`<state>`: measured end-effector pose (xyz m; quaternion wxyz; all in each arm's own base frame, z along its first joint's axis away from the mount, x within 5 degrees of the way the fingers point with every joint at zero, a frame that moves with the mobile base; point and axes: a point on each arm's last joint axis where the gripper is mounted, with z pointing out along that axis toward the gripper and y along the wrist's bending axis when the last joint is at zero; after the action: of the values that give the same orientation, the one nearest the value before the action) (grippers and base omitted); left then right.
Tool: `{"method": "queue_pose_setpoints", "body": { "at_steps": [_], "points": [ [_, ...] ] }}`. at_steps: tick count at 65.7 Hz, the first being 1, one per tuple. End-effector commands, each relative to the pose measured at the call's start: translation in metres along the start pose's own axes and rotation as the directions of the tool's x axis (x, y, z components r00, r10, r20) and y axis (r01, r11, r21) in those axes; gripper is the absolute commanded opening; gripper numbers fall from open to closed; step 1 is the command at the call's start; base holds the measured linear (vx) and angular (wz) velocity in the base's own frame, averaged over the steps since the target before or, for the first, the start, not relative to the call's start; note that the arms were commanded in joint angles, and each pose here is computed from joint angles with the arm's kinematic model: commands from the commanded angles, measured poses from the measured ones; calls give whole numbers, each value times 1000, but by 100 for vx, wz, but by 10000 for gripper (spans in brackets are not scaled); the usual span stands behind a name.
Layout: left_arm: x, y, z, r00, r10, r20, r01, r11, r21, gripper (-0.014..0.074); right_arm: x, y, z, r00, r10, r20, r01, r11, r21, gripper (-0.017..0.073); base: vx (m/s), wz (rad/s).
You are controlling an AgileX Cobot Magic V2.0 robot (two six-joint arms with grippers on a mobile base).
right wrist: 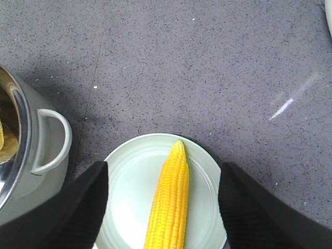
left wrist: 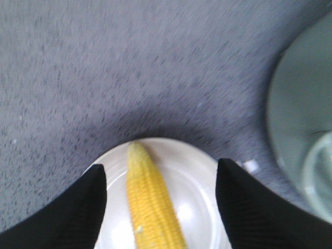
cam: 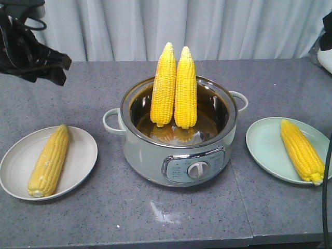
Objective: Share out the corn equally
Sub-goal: 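Open the left gripper and raise it away from the cob, then move the right gripper over the pot and close on a cob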
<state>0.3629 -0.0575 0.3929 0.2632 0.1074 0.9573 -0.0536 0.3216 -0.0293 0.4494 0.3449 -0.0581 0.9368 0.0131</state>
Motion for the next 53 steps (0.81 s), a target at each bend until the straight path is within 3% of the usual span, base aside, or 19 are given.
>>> {"method": "queue_pose_setpoints", "body": {
  "at_steps": [1, 19, 35, 46, 53],
  "points": [
    [-5, -10, -53, 988, -6, 155, 0, 999, 38, 447, -2, 4, -26, 998, -10, 66, 9, 1000, 5, 456, 0, 0],
    [-2, -15, -107, 954, 21, 300, -30, 999, 24, 447, -2, 4, -26, 998, -10, 66, 9, 1000, 5, 456, 0, 0],
    [-1, -16, -112, 948, 43, 316, -51, 999, 16, 447, -5, 7, -26, 995, 5, 100, -2, 1000, -31, 456, 0, 0],
    [-2, -16, -112, 944, 59, 326, -66, 998, 10, 447, -15, 13, -27, 978, 47, 203, -27, 994, -102, 456, 0, 0],
    [-2, -16, -112, 942, 62, 328, -68, 998, 8, 447, -21, 22, -28, 964, 108, 241, -54, 974, -222, 456, 0, 0]
  ]
}}
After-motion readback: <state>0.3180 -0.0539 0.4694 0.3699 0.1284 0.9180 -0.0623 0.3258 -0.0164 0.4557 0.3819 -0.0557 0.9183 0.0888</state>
